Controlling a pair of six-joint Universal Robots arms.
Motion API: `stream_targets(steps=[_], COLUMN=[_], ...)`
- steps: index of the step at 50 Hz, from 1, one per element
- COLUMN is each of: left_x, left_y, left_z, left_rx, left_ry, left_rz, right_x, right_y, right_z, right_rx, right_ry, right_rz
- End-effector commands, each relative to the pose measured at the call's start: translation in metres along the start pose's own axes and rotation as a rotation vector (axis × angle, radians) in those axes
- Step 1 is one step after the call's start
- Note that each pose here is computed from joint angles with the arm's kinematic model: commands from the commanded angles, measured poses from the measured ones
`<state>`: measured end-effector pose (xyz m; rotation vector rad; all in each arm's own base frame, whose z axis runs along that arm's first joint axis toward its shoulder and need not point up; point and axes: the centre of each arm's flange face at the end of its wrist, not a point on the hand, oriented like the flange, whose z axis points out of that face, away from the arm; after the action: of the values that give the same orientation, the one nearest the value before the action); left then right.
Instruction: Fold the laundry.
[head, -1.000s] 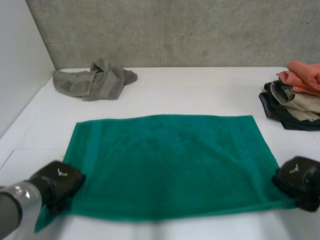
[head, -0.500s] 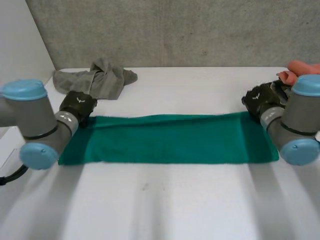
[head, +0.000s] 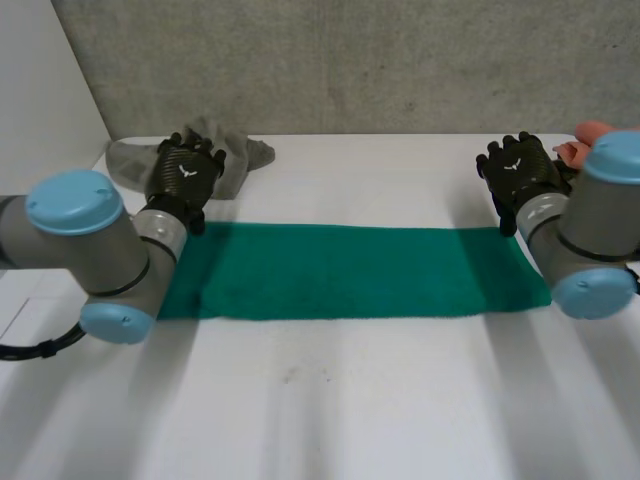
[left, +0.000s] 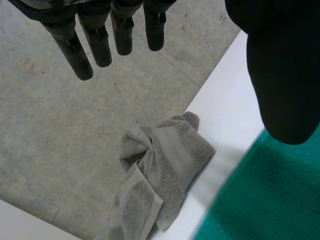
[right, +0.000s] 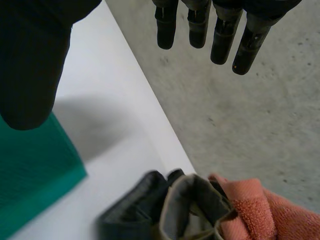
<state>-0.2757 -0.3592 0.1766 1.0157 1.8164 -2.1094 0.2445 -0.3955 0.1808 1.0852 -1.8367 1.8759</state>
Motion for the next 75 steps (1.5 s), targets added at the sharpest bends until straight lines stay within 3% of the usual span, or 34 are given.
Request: stream_targets(steps=[1, 10, 22, 28, 36, 42, 47, 56, 57, 60, 61, 68, 75], left_x=[-0.007, -0.009, 0.0, -0.002, -0.014, -0.025, -0.031, -0.051, -0.052, -0.056, -0.057, -0.053, -0.05], left_y=[-0.003, 0.007, 0.01, 0.006, -0.001, -0.003, -0.009, -0.012, -0.012, -0.013, -0.014, -0.013, -0.014], left_z=[-0.04, -0.066, -0.076, -0.08, -0.084, -0.091, -0.096, -0.095, -0.095, -0.095, -0.095, -0.098, -0.097], left_rx=[-0.051, -0.112, -0.13, -0.126, -0.113, -0.121, -0.115, -0.109, -0.109, -0.105, -0.104, -0.109, -0.1], left_ry=[0.026, 0.041, 0.068, 0.064, 0.035, 0.012, -0.004, -0.06, -0.064, -0.076, -0.076, -0.064, -0.05], left_rz=[-0.004, -0.01, -0.016, -0.015, -0.016, -0.02, -0.054, -0.14, -0.144, -0.153, -0.153, -0.157, -0.155], right_x=[0.006, 0.004, -0.01, 0.008, 0.049, 0.091, 0.091, -0.003, -0.024, -0.07, -0.104, -0.214, -0.224], right_y=[0.0, 0.05, 0.088, 0.1, 0.119, 0.139, 0.114, -0.038, -0.066, -0.092, -0.102, -0.114, -0.109], right_z=[-0.057, -0.075, -0.047, -0.042, -0.059, -0.071, -0.067, -0.068, -0.074, -0.084, -0.093, -0.14, -0.138], right_rx=[-0.078, -0.228, -0.214, -0.247, -0.351, -0.432, -0.352, 0.21, 0.327, 0.471, 0.551, 0.769, 0.76], right_ry=[-0.195, -0.272, -0.222, -0.153, -0.043, 0.038, 0.05, -0.027, -0.053, -0.15, -0.231, -0.531, -0.54], right_rz=[0.151, 0.217, 0.153, 0.113, -0.019, -0.209, -0.276, -0.361, -0.367, -0.37, -0.372, -0.388, -0.377])
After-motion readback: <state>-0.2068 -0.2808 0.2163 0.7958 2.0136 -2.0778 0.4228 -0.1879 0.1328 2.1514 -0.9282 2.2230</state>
